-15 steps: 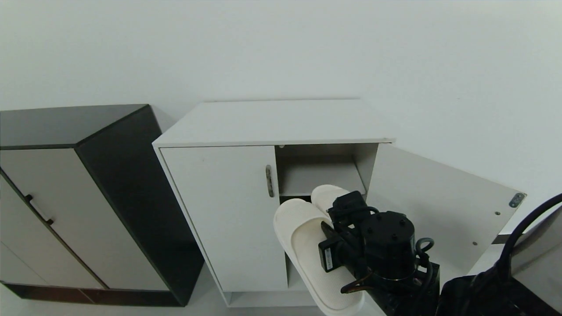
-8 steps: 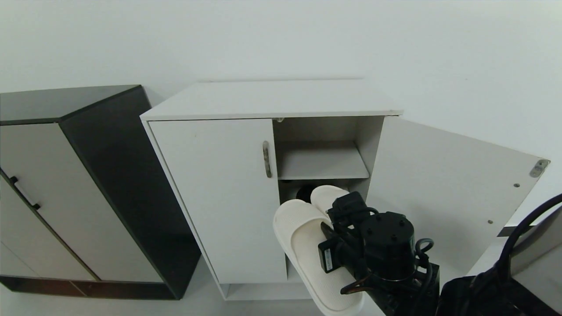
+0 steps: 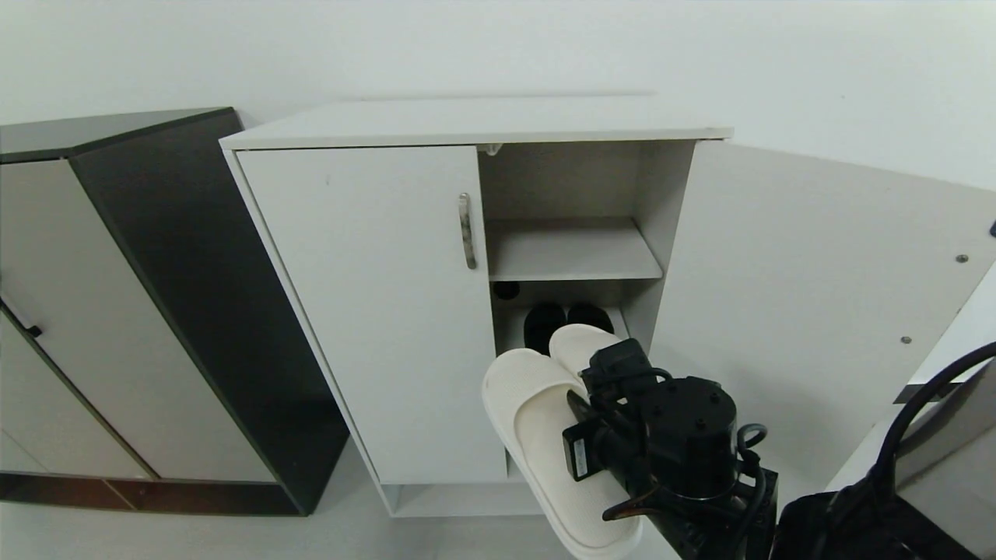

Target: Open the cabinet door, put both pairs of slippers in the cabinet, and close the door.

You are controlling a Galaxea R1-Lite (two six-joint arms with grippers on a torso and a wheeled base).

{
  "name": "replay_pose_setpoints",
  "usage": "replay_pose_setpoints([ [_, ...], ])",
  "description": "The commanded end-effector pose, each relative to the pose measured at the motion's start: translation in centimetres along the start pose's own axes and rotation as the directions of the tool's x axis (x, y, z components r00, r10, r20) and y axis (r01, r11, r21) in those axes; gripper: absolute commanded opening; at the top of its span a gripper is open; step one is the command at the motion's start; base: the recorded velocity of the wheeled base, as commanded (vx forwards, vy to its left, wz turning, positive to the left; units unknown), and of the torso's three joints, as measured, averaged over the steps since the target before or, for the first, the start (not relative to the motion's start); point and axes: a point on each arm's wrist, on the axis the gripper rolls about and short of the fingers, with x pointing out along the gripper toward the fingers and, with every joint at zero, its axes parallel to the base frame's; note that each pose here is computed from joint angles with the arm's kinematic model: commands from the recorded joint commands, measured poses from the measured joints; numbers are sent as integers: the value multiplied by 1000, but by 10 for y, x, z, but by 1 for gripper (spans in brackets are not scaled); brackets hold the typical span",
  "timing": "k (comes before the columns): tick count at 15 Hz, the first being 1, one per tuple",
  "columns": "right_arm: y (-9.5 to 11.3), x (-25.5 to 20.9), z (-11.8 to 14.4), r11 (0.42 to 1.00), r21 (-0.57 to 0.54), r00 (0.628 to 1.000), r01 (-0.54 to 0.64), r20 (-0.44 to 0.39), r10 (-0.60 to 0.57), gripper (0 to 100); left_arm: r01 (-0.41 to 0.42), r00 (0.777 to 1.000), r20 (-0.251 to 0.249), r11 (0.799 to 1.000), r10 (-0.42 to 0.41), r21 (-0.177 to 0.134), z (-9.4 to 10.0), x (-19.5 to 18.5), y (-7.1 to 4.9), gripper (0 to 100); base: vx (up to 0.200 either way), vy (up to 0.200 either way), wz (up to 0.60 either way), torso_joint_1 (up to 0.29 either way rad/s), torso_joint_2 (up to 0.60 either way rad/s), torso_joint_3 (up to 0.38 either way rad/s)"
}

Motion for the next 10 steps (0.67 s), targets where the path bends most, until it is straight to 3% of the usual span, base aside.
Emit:
replay_pose_setpoints([
  [1, 0, 0, -7, 1000, -26, 1000, -1, -7, 1, 0, -1, 1000, 0, 1000, 1, 0, 0, 0, 0, 0, 0, 0, 0, -36, 432, 403],
  [4, -1, 4, -10, 1000, -29, 1000, 2, 32, -1, 0, -1, 1000, 0, 1000, 1, 0, 0, 0, 0, 0, 0, 0, 0, -14, 315, 297],
  [10, -2, 9, -15, 999, -42, 994, -23, 103, 28, 0, 1, 1000, 0, 1000, -1, 0, 0, 0, 0, 0, 0, 0, 0, 1, 29, 24],
])
